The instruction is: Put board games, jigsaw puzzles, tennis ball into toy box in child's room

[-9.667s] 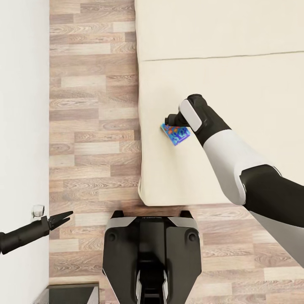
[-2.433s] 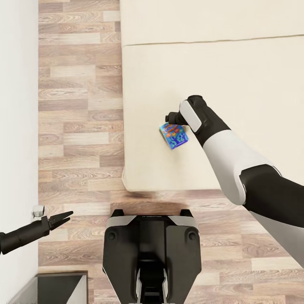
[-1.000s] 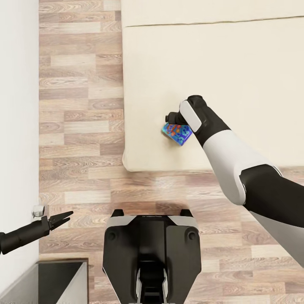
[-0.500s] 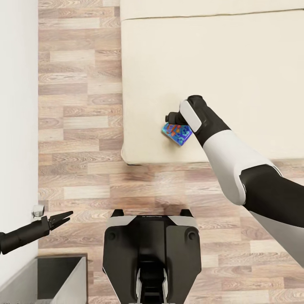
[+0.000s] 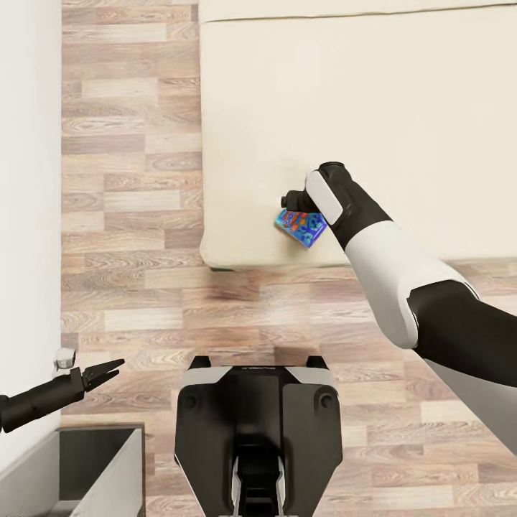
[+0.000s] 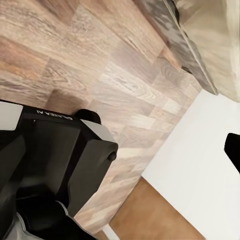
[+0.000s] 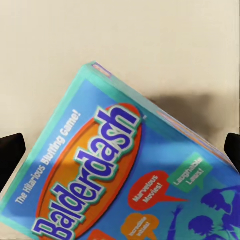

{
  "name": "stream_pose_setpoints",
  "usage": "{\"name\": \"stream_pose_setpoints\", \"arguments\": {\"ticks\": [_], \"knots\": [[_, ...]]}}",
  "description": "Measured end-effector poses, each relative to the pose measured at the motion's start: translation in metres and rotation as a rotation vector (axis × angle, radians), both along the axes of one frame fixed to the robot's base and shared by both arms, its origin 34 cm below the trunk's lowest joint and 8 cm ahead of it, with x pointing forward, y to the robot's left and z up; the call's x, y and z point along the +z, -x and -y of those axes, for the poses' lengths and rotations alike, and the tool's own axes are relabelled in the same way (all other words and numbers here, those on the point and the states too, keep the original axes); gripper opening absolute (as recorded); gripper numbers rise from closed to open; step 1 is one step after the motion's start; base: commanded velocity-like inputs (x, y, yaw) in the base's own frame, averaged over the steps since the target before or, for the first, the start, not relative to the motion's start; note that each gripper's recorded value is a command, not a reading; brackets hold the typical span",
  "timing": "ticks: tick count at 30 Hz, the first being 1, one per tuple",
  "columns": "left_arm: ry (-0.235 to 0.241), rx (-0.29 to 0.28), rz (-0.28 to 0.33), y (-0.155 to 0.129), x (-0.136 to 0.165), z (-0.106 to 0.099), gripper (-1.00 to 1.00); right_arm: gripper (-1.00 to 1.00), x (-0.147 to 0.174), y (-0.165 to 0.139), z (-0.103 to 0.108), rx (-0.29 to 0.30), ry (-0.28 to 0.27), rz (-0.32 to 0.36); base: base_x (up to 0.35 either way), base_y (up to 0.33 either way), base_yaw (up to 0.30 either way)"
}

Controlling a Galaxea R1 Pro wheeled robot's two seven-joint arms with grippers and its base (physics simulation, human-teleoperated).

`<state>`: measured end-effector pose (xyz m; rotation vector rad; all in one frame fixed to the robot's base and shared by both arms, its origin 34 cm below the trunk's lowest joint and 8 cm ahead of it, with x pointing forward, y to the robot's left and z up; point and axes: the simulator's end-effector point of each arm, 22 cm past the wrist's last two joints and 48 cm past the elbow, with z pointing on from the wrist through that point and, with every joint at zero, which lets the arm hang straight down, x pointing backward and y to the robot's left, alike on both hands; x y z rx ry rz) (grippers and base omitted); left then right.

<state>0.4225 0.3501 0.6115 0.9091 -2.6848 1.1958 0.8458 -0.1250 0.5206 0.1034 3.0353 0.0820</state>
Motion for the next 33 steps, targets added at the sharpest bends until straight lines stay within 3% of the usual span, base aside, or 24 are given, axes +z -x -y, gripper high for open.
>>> {"name": "stream_pose_setpoints", "arguments": {"ticks": [33], "knots": [[-0.002,0.002,0.001,-0.0003,0.0002,-0.0010,1.00,1.00,0.0002,-0.0002,-0.0001,-0.001,0.000,0.001,-0.058,-0.007,0.000]]}}
